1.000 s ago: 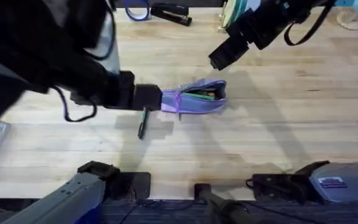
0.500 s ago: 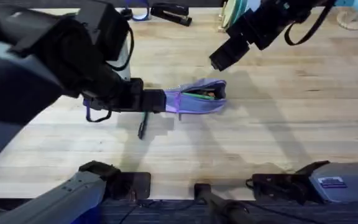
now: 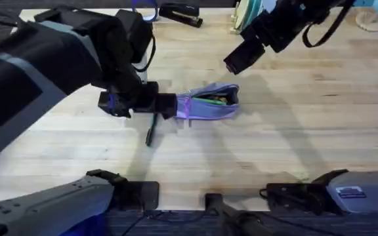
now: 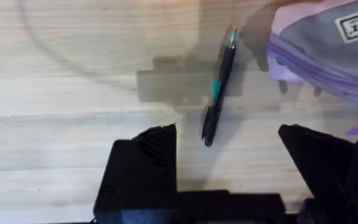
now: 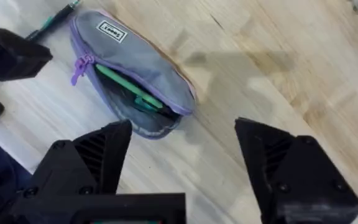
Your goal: Unzip the bag, pick up the pens from the table one at a time and place them inside, then zip the bag closed.
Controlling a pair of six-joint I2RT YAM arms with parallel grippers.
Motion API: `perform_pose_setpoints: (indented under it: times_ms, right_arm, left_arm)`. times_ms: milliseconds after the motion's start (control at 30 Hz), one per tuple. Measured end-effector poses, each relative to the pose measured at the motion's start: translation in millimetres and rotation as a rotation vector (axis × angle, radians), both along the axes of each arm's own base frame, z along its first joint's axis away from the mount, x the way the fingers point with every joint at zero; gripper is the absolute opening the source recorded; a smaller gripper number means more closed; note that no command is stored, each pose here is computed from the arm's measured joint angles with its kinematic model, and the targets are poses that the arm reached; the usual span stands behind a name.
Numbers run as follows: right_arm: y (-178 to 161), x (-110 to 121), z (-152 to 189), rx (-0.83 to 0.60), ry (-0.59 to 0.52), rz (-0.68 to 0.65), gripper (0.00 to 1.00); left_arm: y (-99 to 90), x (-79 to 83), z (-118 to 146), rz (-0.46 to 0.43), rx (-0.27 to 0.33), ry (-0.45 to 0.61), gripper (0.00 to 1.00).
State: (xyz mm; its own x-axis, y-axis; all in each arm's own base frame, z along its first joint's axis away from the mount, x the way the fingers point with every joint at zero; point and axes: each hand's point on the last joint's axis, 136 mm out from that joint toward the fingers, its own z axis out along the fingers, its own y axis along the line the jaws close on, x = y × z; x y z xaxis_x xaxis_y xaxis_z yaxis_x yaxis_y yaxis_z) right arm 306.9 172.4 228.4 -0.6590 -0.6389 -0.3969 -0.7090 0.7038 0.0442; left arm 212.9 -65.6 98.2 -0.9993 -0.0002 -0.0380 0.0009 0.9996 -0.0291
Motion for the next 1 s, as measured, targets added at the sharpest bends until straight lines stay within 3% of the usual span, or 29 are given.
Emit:
perform_pose_setpoints:
  times_ms: [300,533,733,1000]
  right_arm:
    - [-1.0,0.4,-0.2,-0.006,-0.002,-0.002,0.995]
    - [-1.0,0.4,-0.2,-0.006,-0.002,-0.002,0.996]
    - [-1.0,0.4,-0.2,-0.006,-0.002,-0.002,0.996]
    - [-1.1,0.3,-0.3,-0.006,-0.001,-0.002,0.996]
  left_arm:
    - [1.9,6.9,-3.3,0.000,0.014,-0.031,0.993]
    - [3.5,-4.0,-24.1,0.000,0.014,0.000,0.993]
    - [2.3,-1.8,-33.9,-0.001,0.005,-0.017,0.992]
    - [2.2,-16.2,-52.3,-0.001,-0.008,0.023,0.993]
